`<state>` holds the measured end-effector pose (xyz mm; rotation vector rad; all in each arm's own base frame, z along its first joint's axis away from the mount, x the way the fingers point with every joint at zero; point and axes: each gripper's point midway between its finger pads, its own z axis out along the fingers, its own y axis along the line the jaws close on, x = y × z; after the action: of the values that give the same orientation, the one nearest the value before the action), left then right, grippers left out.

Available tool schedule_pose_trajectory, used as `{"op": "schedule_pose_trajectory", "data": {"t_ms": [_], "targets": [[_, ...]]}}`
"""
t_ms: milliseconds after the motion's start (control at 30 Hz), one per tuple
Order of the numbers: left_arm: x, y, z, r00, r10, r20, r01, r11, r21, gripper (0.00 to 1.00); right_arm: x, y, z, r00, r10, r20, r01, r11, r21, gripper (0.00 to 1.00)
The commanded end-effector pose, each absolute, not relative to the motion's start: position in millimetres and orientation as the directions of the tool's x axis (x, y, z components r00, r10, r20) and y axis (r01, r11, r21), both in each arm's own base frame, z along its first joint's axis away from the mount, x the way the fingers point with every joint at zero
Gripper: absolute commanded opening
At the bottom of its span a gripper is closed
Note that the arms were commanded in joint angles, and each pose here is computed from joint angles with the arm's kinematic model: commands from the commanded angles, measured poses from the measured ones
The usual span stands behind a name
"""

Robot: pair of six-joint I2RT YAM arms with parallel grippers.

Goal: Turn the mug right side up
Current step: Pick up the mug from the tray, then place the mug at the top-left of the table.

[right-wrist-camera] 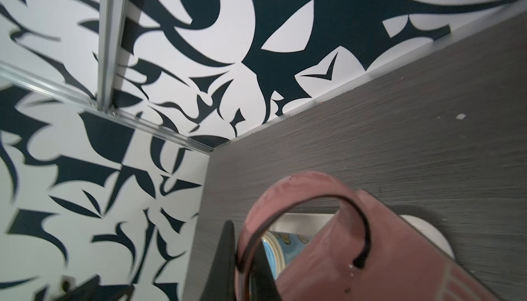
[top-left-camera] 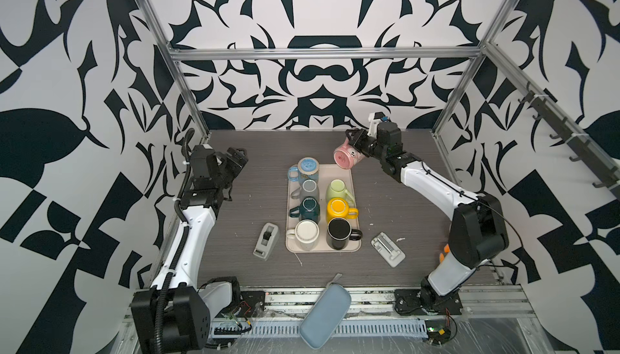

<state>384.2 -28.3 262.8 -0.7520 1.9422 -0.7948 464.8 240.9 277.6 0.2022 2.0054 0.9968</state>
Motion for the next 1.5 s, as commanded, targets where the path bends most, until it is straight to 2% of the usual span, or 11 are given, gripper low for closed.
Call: {"op": "schedule_pose_trajectory", "data": {"t_ms": [0,267,467,667,867,1067,1233,1467], "targets": [[392.8,-57.4,295.8,-0.515,-0.661,-0.545,0.006,0.633,-0.774,0.87,437.7,249.8,361.5,-0.395,0.283,-0.874,-0.441,0.777,0.45,0.0],[408.9,-114.5,317.1,-0.629,-0.476,-0.614,0.198,0.666,-0.719,0.86,396.2,262.3,374.4,-0.215,-0.007,-0.977,-0.516,0.85,0.107,0.0],[412.9,-154.8,343.1,-0.681,-0.362,-0.637,0.358,0.594,-0.721,0.79,364.2,272.9,381.7,-0.019,-0.238,-0.971,-0.501,0.843,-0.197,0.0],[412.6,-173.2,368.6,-0.656,-0.277,-0.702,0.481,0.563,-0.672,0.78,340.6,281.8,379.1,0.109,-0.411,-0.905,-0.454,0.789,-0.413,0.0],[402.4,-196.9,386.4,-0.642,-0.165,-0.749,0.614,0.473,-0.631,0.77,324.5,292.2,376.8,0.215,-0.542,-0.812,-0.406,0.706,-0.58,0.0],[383.2,-223.3,387.0,-0.626,-0.014,-0.78,0.707,0.41,-0.576,0.76,316.1,305.4,372.6,0.309,-0.698,-0.646,-0.286,0.58,-0.763,0.0],[363.4,-243.8,380.6,-0.591,0.103,-0.8,0.769,0.371,-0.52,0.76,313.9,315.8,371.4,0.351,-0.759,-0.549,-0.202,0.51,-0.836,0.0],[343.5,-255.0,363.9,-0.572,0.21,-0.793,0.798,0.364,-0.48,0.73,313.2,323.2,374.4,0.379,-0.774,-0.508,-0.168,0.482,-0.86,0.0]]}}
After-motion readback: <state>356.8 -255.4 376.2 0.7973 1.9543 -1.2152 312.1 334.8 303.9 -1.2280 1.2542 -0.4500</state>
